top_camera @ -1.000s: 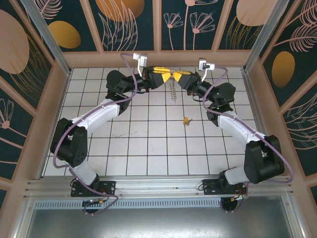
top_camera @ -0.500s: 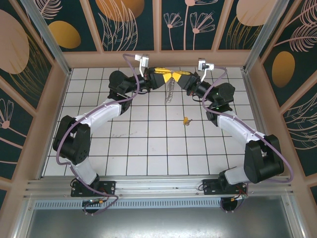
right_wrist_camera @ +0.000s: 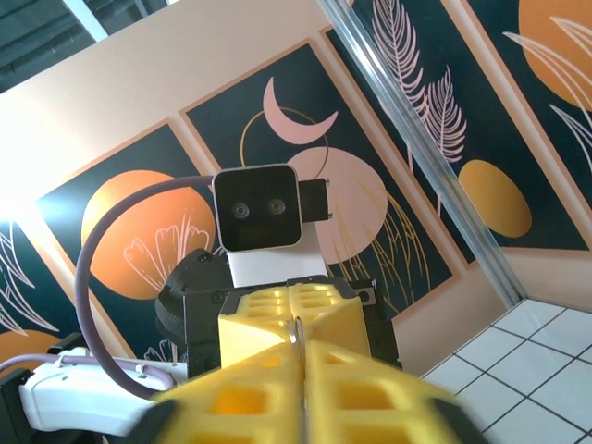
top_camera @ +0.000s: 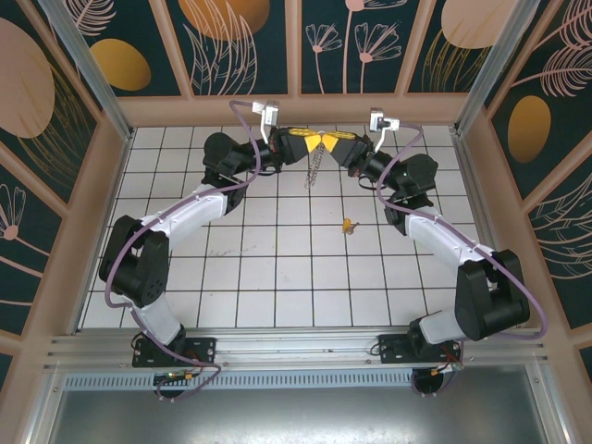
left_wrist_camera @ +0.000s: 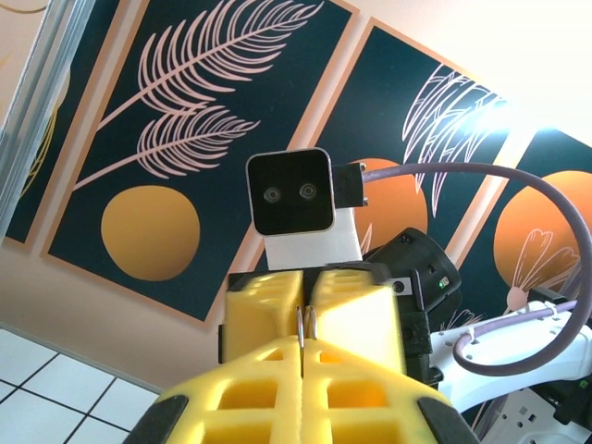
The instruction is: Put the keys on the keyring
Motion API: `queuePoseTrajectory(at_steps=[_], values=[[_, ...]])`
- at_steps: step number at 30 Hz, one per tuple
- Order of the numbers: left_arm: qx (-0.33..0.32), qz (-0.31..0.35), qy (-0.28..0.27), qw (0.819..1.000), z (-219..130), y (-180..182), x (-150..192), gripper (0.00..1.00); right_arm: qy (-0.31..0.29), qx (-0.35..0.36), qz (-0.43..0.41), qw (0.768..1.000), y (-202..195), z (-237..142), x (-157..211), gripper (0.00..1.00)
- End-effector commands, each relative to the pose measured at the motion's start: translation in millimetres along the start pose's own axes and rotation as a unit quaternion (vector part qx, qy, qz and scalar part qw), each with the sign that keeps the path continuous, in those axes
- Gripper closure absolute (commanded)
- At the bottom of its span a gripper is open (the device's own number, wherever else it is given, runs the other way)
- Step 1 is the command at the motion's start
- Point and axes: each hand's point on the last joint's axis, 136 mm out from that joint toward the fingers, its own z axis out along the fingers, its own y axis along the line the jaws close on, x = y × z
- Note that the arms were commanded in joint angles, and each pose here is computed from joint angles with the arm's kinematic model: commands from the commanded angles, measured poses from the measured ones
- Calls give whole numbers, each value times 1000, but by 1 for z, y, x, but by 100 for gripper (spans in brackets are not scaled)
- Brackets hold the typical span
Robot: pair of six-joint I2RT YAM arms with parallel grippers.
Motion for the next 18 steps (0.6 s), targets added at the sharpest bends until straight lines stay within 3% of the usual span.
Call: queuePoseTrajectory(at_steps=[1, 3, 6, 11, 18], values=[[1, 30, 7, 1000, 4, -4, -2, 100, -2, -13, -26, 1000, 14, -1, -11, 55], [-9, 39, 20, 999, 4, -2, 0, 100, -5, 5, -29, 1000, 9, -12, -15, 49], [-19, 69, 40, 997, 5, -8, -4, 100, -8, 30, -38, 999, 5, -30, -22, 48], [-30, 102, 83, 991, 5, -10, 1, 100, 19, 53, -64, 996, 4, -45, -22, 48], [-15, 107, 118, 987, 6, -16, 7, 100, 77, 30, -78, 994, 8, -42, -9, 52]])
